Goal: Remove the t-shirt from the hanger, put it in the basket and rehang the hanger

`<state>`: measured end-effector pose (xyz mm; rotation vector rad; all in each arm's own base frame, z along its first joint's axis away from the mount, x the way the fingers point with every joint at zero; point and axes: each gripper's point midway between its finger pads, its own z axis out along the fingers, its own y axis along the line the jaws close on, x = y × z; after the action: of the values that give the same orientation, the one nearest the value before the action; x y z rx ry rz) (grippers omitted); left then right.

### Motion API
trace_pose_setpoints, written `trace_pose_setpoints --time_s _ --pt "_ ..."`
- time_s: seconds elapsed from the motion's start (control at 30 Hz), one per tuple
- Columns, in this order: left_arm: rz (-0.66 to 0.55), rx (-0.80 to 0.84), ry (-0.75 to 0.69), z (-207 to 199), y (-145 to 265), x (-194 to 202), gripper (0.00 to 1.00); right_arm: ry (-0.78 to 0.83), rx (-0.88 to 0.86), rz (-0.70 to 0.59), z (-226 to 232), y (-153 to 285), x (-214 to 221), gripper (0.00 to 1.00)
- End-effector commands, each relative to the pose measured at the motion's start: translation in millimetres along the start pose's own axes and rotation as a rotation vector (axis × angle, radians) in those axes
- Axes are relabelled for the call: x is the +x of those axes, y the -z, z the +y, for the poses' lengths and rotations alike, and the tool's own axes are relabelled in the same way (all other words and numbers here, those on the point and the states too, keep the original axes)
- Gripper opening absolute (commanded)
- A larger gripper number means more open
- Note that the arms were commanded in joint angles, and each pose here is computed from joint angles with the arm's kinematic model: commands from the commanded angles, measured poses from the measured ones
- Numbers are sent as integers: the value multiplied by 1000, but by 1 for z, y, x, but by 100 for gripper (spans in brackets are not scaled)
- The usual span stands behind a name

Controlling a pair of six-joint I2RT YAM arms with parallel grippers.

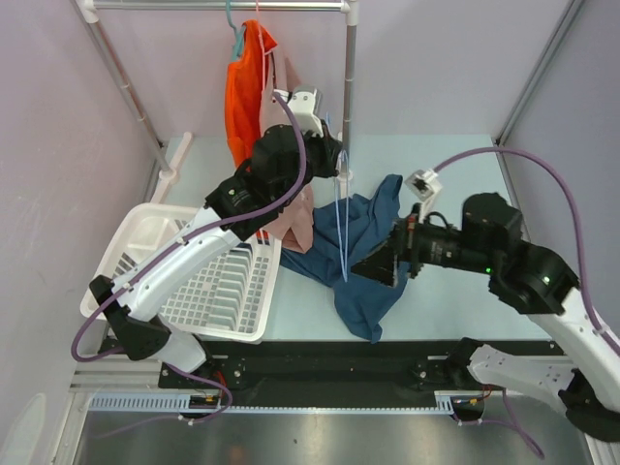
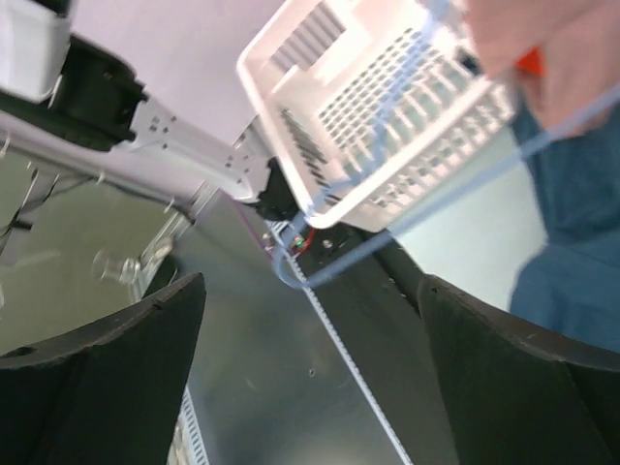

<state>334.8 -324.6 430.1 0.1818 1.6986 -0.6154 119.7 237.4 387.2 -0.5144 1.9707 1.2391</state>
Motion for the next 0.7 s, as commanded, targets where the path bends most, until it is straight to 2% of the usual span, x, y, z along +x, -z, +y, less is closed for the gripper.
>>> trace_pose_setpoints --time_s 0.0,0.03,0.2,0.47,0.67 --pt "-29 -29 52 8 17 -5 0 44 -102 -56 42 -37 -24 90" --pt "-39 -27 58 8 21 -8 0 56 -97 -73 47 -41 -30 83" --pt "-33 0 39 11 31 0 0 70 18 -88 36 -79 -34 70" --pt "-18 22 19 19 59 5 0 94 78 -79 22 -91 -30 67" --pt "-26 22 85 22 70 5 0 103 -16 -97 36 -110 -33 60"
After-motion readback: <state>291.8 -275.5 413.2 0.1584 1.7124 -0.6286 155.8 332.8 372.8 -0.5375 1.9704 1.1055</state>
